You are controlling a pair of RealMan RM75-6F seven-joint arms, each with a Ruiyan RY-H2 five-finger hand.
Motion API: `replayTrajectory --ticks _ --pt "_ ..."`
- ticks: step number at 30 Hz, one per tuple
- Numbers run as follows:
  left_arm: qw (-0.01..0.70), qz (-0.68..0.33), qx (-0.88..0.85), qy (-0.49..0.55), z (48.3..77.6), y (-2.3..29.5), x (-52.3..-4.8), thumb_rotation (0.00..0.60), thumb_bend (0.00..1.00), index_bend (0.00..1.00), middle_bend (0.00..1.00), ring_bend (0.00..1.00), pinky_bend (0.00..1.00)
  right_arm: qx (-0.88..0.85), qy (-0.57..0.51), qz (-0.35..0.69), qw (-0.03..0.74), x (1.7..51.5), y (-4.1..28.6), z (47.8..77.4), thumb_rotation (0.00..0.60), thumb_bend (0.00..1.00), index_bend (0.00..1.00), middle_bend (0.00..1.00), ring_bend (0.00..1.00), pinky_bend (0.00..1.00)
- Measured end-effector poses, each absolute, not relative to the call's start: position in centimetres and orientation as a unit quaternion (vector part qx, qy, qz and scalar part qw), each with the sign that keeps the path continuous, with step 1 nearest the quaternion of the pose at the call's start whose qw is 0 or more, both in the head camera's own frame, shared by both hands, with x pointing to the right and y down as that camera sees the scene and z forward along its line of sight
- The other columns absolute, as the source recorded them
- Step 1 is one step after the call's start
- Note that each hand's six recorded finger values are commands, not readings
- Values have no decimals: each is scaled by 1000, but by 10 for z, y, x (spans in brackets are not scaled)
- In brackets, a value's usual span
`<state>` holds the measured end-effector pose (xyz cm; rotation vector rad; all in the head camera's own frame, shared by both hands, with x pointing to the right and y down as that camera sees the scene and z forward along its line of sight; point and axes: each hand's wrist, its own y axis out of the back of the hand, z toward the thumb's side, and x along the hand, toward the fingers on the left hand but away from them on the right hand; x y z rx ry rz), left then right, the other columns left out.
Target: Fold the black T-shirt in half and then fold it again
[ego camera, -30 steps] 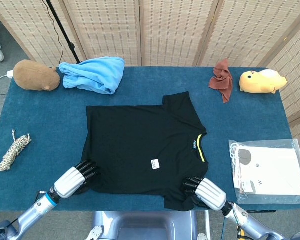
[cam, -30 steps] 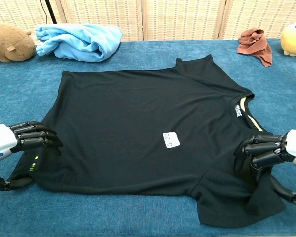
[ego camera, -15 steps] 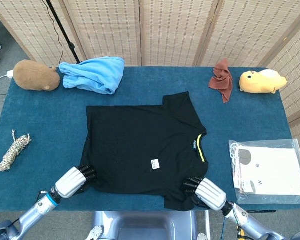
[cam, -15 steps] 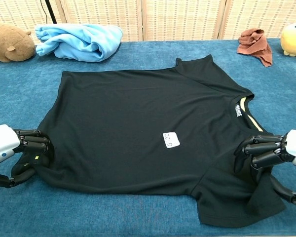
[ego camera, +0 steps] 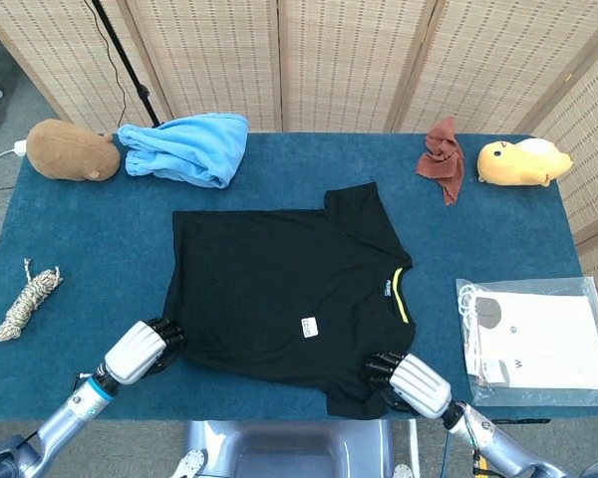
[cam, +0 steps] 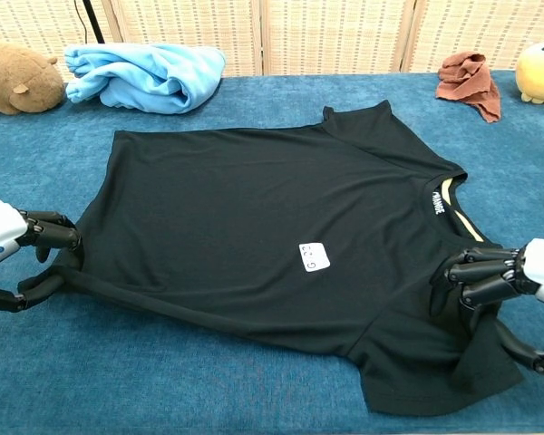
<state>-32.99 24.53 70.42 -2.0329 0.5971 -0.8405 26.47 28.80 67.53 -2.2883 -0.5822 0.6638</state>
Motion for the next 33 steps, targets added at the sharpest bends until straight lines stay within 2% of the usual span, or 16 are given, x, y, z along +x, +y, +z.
replayTrajectory --ticks 15,21,26,33 --pt "394 -331 -812 276 694 208 -321 600 511 678 573 403 548 -876 -289 244 298 267 240 658 600 720 610 383 264 384" --pt "390 -326 -809 295 684 190 -316 600 510 682 575 405 550 -880 -319 242 256 265 212 655 600 721 612 385 264 385" --pt "383 -338 -807 298 677 173 -309 600 510 682 575 405 550 -889 -334 247 193 262 186 658 600 720 612 386 264 385" --pt "386 -372 -792 291 671 145 -300 600 510 682 575 405 550 -881 -361 257 165 259 141 663 600 720 614 389 264 385"
